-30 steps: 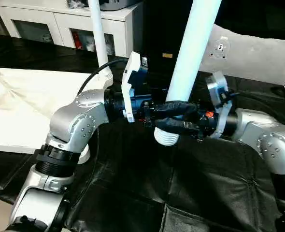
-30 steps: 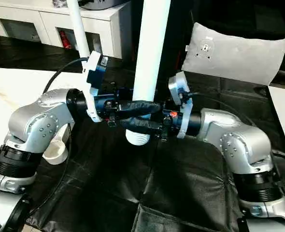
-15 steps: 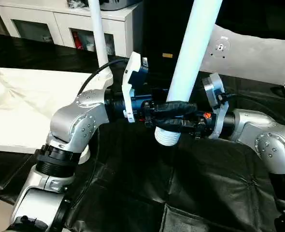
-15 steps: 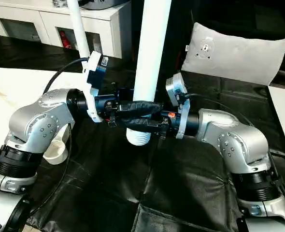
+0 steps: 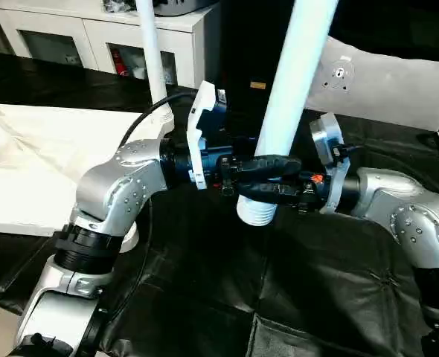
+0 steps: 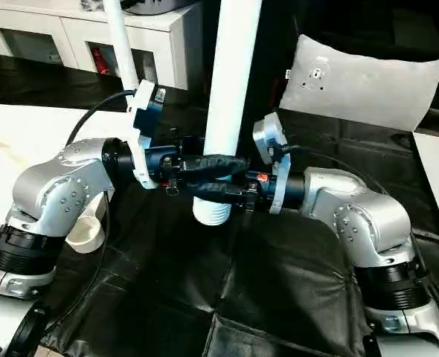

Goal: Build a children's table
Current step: Pick table leg

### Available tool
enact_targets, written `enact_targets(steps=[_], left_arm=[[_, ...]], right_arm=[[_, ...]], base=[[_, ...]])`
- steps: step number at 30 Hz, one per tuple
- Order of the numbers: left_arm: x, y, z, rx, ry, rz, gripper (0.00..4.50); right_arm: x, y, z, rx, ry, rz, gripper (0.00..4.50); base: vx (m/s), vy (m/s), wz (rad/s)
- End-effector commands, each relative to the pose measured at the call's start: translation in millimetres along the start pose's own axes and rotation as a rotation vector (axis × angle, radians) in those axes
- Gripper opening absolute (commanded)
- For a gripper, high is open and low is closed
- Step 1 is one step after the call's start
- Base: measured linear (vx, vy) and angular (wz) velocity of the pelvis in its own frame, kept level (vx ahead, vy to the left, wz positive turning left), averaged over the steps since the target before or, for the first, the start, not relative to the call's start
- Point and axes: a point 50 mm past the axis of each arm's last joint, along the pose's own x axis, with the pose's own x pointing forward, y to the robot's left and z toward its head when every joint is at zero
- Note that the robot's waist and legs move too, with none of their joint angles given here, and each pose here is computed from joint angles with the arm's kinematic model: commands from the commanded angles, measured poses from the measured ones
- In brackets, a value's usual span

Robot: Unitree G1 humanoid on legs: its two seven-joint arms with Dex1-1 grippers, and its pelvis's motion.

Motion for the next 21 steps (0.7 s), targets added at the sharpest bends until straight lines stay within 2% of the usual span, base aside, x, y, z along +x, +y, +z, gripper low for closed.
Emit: enact_targets(steps=[1,6,8,10,12,17,18,21], left_arm=[[3,-12.2,9.1,0.016,-0.043,-0.078,3.1],[4,-19.3,10.4,-0.037,-0.133,-0.109,3.55],[6,-24.0,10.6,-0.082,-0.216,-0.126,3.64],[9,-26.1,11.4,-0.119,-0.325,-0.103,3.79],[10,-25.9,11.8,-0.133,-0.365,-0.096,3.81],[6,-14.0,16.2,-0.156,-0.484,0.045,3.81],[0,-8.6,20.2,-0.165,-0.543,0.103,3.81],[-12,2.0,24.5,-0.183,-0.614,0.217,3.81]], right_arm=[[-1.5,-2.7,-3.9,0.022,0.006,-0.038,1.93],[2.8,-2.1,-6.4,0.008,-0.039,-0.068,1.93],[6.9,-1.9,-5.5,0.039,-0.099,-0.094,1.93],[12.3,-0.1,-7.2,0.048,-0.114,-0.105,1.93],[14.8,0.3,-9.4,0.051,-0.114,-0.106,1.93],[19.1,-5.4,-17.4,0.019,-0.097,-0.161,1.93],[19.9,-8.0,-18.7,0.004,-0.099,-0.197,1.93],[21.4,-11.5,-21.7,-0.044,-0.082,-0.262,1.93]], base=[[0.0,0.0,0.0],[0.0,0.0,0.0],[0.0,0.0,0.0],[0.0,0.0,0.0],[0.0,0.0,0.0],[0.0,0.0,0.0],[0.0,0.0,0.0],[0.0,0.0,0.0]])
